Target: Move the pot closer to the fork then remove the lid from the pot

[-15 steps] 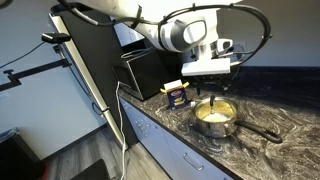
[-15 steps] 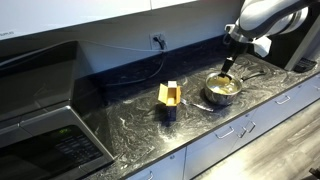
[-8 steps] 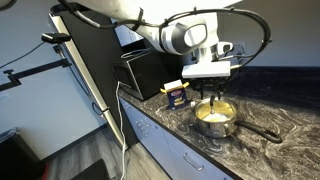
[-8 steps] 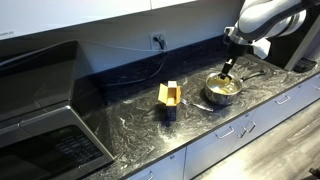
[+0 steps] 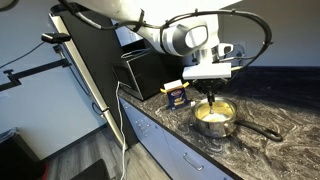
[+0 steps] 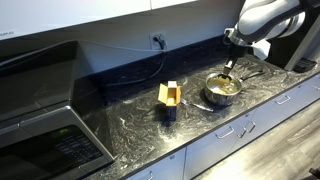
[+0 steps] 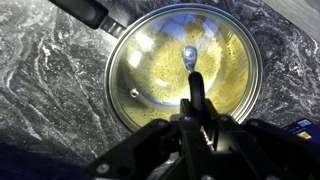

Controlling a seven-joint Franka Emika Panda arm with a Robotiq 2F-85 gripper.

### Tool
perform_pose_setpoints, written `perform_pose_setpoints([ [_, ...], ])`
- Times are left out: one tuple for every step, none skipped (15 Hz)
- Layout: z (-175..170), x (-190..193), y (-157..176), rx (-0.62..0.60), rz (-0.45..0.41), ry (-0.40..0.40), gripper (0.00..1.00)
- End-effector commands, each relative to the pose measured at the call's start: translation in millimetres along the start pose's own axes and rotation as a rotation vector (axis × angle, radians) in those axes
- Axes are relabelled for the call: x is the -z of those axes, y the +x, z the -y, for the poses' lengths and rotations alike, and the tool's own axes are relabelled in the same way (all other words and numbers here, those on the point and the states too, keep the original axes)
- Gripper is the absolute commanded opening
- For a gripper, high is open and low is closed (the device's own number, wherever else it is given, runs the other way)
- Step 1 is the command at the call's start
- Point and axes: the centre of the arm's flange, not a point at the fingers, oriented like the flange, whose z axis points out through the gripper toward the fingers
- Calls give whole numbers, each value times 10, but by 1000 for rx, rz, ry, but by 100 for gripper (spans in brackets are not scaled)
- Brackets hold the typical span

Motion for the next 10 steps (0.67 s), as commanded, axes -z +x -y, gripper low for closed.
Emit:
perform_pose_setpoints([
  [18,95,-9,-6,-12,1,4],
  [24,149,-11,-18,-14,8,4],
  [31,189,-11,-22,-18,8,4],
  [47,248,-13,-22,-26,3,4],
  [61,302,-8,-24,-30,-3,4],
  [76,365,4,-23,-34,-14,4],
  [80,413,14,-23,-39,-22,4],
  [86,482,31,-25,-45,-29,4],
  [94,557,45,-26,-51,-39,4],
  [99,616,57,-28,-56,-45,4],
])
